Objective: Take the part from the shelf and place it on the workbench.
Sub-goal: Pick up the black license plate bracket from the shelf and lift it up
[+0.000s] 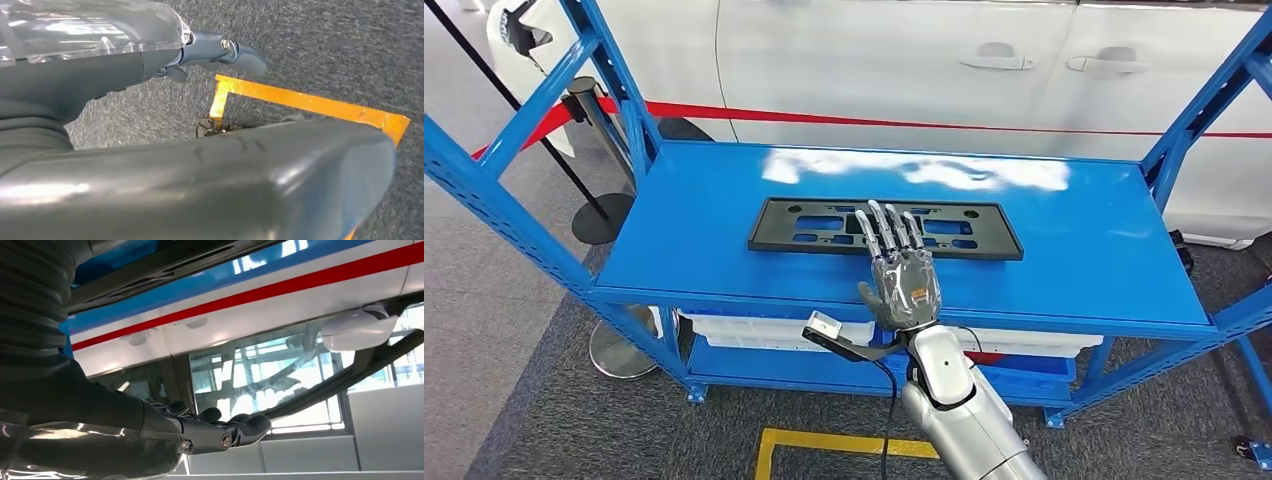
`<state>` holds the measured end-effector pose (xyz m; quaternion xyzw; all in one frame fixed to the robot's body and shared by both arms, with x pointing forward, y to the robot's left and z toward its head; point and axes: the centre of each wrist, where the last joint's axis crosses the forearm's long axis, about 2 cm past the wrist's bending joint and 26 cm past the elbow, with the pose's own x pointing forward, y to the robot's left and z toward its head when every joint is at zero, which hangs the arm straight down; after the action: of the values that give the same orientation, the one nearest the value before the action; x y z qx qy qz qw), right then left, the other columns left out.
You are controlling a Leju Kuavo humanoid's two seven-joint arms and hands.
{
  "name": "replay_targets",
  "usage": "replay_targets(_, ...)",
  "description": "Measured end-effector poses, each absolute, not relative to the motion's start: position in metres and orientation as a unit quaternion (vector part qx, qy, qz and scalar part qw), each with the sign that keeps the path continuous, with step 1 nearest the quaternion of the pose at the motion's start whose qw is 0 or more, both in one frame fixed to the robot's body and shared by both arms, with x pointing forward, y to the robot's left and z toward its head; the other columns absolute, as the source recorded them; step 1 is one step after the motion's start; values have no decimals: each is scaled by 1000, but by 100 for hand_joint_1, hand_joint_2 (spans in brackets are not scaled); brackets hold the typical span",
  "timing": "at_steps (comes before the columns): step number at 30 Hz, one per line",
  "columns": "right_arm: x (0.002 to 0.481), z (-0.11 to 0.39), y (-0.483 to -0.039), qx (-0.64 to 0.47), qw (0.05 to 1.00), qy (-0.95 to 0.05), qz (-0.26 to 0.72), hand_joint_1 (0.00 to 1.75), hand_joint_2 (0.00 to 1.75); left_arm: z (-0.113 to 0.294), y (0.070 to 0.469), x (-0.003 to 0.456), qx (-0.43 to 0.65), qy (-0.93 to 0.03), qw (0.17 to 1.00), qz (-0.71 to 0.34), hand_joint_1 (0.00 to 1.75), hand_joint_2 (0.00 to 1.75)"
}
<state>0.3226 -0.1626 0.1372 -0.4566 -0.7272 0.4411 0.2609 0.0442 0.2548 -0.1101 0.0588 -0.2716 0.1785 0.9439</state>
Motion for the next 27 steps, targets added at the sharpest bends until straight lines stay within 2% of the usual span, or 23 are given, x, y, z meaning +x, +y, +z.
replay_targets(27, 343, 113, -155, -454, 287, -662, 522, 0, 175, -111, 261, 43, 63, -273, 944, 176, 0, 0)
